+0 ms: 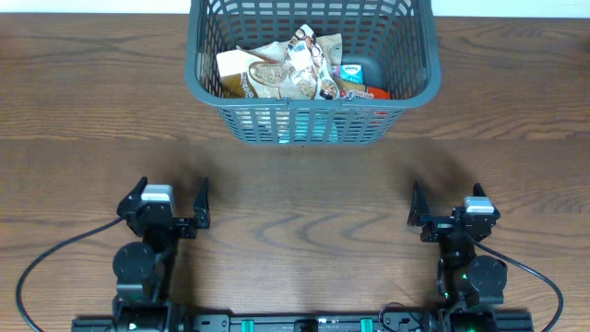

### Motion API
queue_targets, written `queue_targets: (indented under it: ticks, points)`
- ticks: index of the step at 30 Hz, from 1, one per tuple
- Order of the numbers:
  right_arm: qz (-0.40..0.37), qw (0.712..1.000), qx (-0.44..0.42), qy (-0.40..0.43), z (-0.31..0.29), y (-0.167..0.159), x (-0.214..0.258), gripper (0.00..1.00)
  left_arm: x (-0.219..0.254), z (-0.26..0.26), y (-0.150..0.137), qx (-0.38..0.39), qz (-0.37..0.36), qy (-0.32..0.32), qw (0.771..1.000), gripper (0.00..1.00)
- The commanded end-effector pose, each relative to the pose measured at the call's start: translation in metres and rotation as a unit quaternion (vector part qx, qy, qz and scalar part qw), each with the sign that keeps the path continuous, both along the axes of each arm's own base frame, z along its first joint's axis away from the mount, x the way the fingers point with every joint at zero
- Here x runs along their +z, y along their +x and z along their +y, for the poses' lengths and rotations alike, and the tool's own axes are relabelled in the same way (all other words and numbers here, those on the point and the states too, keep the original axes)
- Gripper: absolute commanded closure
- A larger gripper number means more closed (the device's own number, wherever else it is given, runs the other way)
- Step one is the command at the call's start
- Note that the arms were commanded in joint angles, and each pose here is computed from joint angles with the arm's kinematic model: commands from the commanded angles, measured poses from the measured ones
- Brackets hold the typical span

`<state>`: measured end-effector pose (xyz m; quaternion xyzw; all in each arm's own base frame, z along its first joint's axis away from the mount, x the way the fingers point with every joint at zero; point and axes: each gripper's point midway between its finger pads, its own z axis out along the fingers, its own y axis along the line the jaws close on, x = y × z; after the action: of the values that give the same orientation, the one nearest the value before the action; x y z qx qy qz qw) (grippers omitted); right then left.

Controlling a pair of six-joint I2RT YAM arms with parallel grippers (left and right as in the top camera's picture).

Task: Pack container

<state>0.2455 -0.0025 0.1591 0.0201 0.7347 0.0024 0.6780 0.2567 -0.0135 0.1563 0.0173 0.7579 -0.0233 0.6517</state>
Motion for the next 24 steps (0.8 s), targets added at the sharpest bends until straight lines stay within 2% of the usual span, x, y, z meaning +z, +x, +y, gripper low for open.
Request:
queue_targets:
  ticks: [1,11,16,24]
  points:
    - [-0.001,1.000,-0.010,0.006,-0.004,0.000,-0.002,0.01,-0.002,-0.002,-0.002,-0.004,-0.015,0.004,1.000,0.01]
    - [-0.001,1.000,-0.010,0.006,-0.004,0.000,-0.002,0.01,-0.005,-0.005,-0.009,-0.011,-0.027,0.007,1.000,0.01]
    - [-0.001,1.000,-0.010,0.006,-0.004,0.000,-0.002,0.01,-0.019,-0.013,-0.014,-0.028,0.000,0.008,1.000,0.02]
    - [-0.001,1.000,-0.010,0.006,-0.004,0.000,-0.002,0.01,-0.018,-0.024,-0.016,-0.052,-0.002,0.019,0.998,0.01]
